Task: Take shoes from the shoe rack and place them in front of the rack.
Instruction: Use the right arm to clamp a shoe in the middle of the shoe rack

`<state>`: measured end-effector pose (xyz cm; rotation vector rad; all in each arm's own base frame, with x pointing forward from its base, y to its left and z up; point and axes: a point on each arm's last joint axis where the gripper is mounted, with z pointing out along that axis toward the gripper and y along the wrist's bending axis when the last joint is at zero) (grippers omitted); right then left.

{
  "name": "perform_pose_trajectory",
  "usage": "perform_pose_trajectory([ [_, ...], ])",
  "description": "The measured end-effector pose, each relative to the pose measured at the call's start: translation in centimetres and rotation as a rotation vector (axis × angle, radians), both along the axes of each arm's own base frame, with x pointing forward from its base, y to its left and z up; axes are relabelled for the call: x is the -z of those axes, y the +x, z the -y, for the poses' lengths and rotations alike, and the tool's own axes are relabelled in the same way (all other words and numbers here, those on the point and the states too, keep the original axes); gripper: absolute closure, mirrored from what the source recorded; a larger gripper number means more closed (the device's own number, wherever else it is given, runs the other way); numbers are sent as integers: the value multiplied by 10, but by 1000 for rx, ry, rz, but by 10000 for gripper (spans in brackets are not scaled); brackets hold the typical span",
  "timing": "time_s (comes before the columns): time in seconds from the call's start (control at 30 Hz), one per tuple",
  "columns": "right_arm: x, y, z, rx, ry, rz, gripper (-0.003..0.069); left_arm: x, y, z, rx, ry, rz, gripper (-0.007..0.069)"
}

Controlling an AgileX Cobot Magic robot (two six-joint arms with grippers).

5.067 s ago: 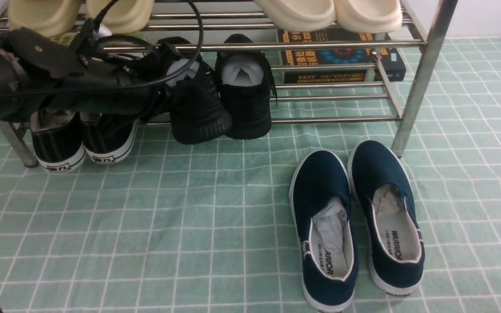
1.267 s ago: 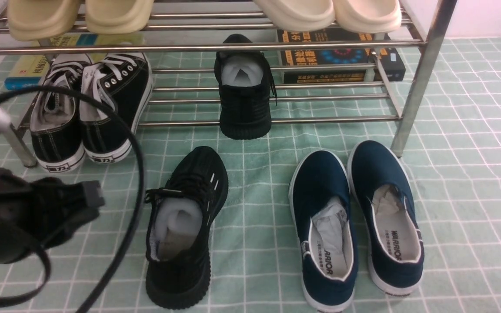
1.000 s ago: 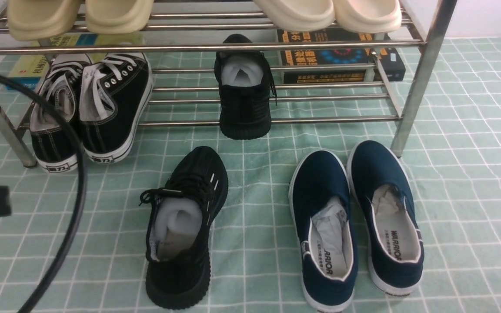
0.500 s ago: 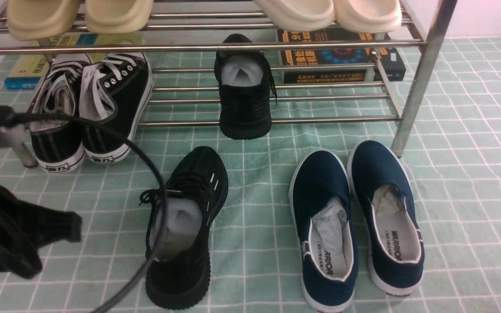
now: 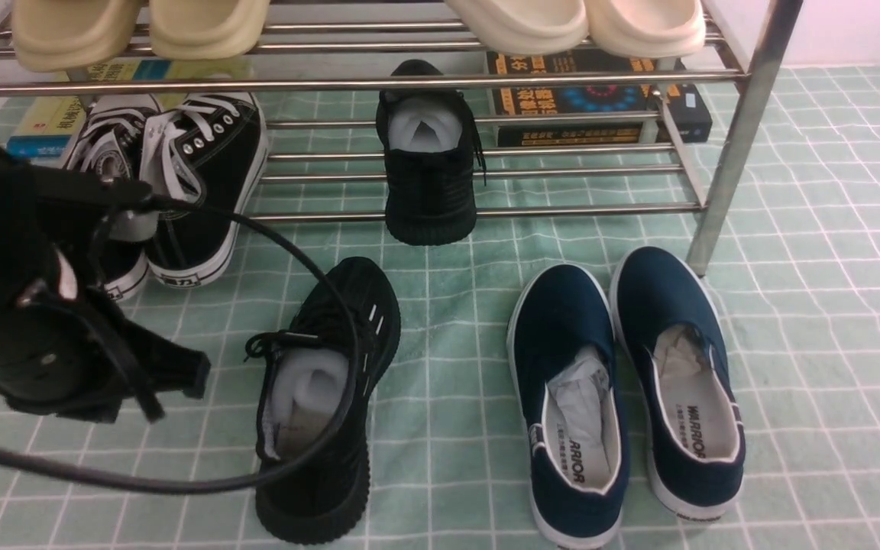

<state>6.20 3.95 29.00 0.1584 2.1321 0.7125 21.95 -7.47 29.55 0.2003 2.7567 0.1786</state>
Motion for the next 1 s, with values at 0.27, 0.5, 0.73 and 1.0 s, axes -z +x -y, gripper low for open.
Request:
perform_pose_trajectory([
  [0.27, 4, 74, -11, -215, -16, -282, 657, 43, 29, 12, 75, 58, -127, 615],
  [0.5, -8, 125, -37, -514, 93, -313, 650, 36, 40, -34, -25, -96, -225, 614],
  [0.73, -21, 171, -112, -679, -34, -331, 624, 36, 38, -59, -111, -256, -286, 610],
  [1.0, -37, 236, -177, -596, -183, -346, 455, 35, 37, -58, -109, -267, -298, 606],
])
